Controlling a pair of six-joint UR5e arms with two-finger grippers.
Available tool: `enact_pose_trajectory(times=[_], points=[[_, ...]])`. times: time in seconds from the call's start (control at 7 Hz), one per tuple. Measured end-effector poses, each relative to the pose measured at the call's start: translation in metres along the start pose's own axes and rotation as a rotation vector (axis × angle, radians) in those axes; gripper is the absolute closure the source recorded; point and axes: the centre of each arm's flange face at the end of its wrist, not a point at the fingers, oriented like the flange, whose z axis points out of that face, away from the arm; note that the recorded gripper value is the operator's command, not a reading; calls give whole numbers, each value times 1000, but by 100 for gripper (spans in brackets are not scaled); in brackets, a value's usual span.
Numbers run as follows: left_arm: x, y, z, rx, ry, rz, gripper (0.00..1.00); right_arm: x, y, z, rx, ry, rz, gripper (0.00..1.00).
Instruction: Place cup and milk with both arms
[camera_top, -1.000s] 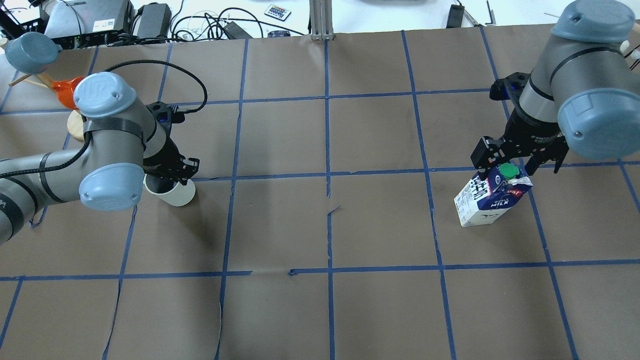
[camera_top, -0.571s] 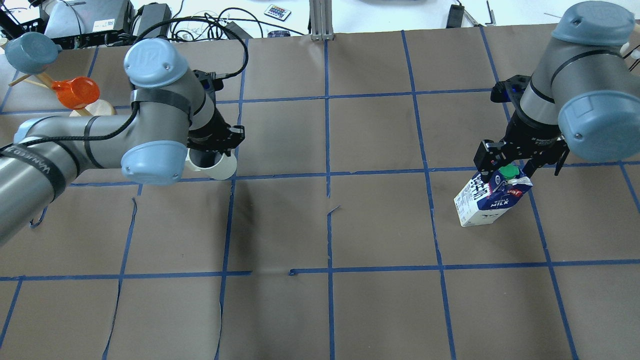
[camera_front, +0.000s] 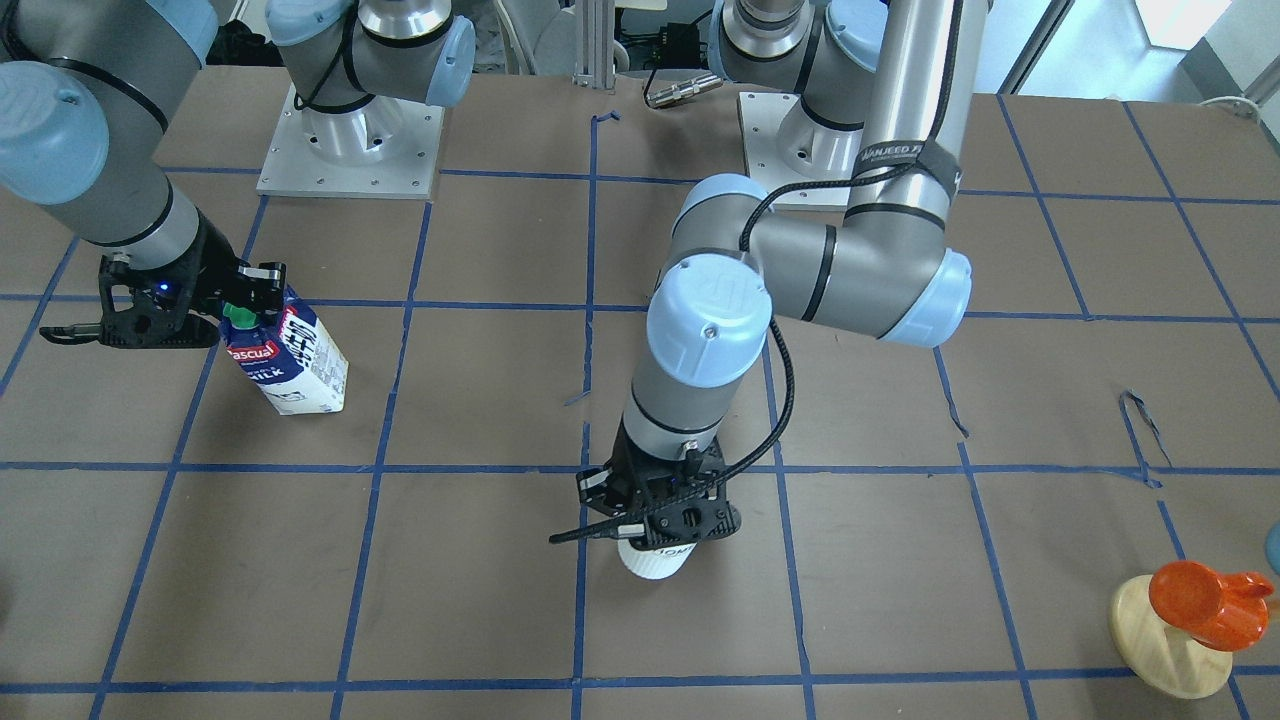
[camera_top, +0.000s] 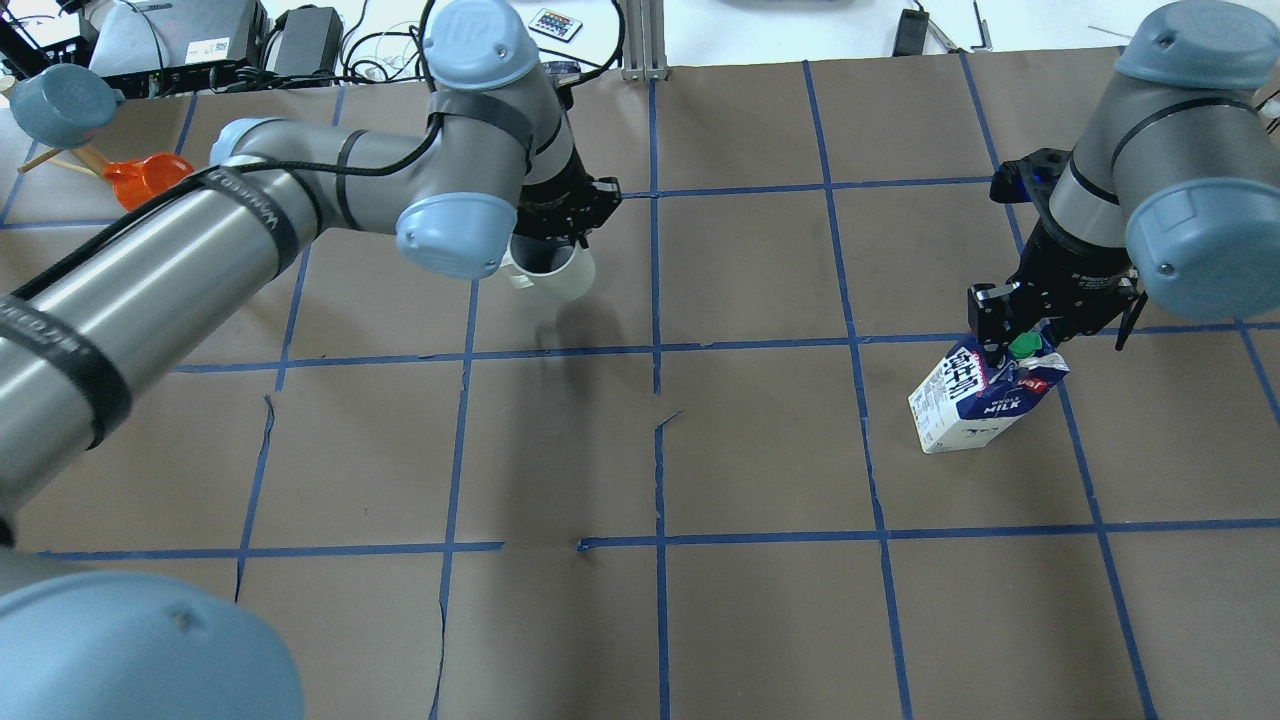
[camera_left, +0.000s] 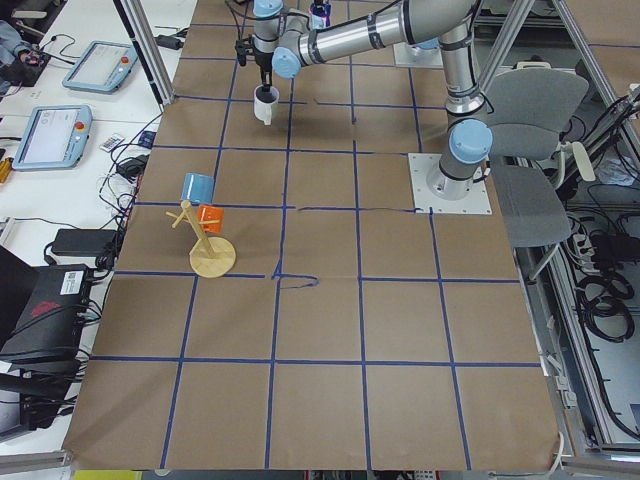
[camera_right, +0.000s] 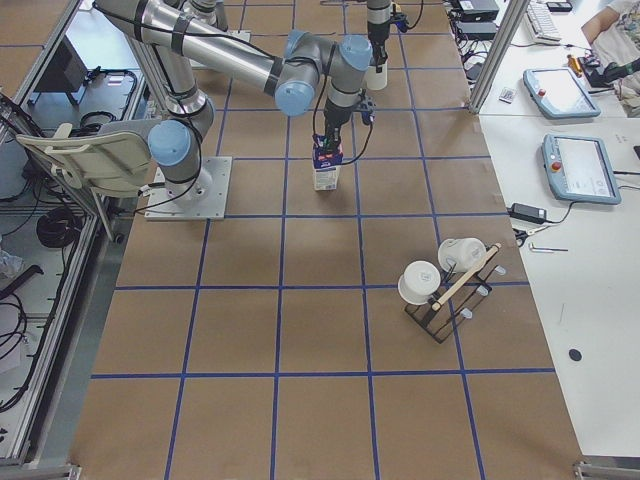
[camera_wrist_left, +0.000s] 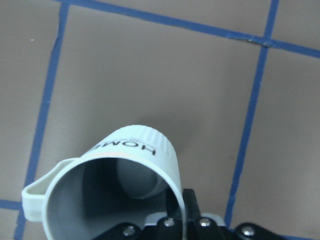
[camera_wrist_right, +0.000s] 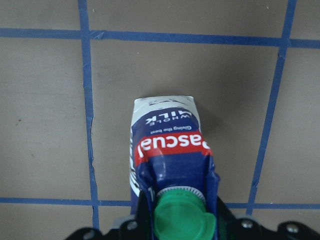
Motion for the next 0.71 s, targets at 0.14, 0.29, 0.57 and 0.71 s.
enact_pose_trajectory(times=[0.14, 0.29, 0.57, 0.71], points=[[29, -8, 1, -4, 10, -10, 100, 1, -1, -3, 6, 1, 2, 87], [49, -7, 0, -27, 2, -9, 100, 2, -2, -10, 16, 4, 3, 89], [60, -2, 16, -70, -19, -8, 100, 4, -10, -34, 32, 6, 6, 89], [62, 1, 25, -84, -29, -6, 63, 5, -18, -48, 40, 3, 7, 89]])
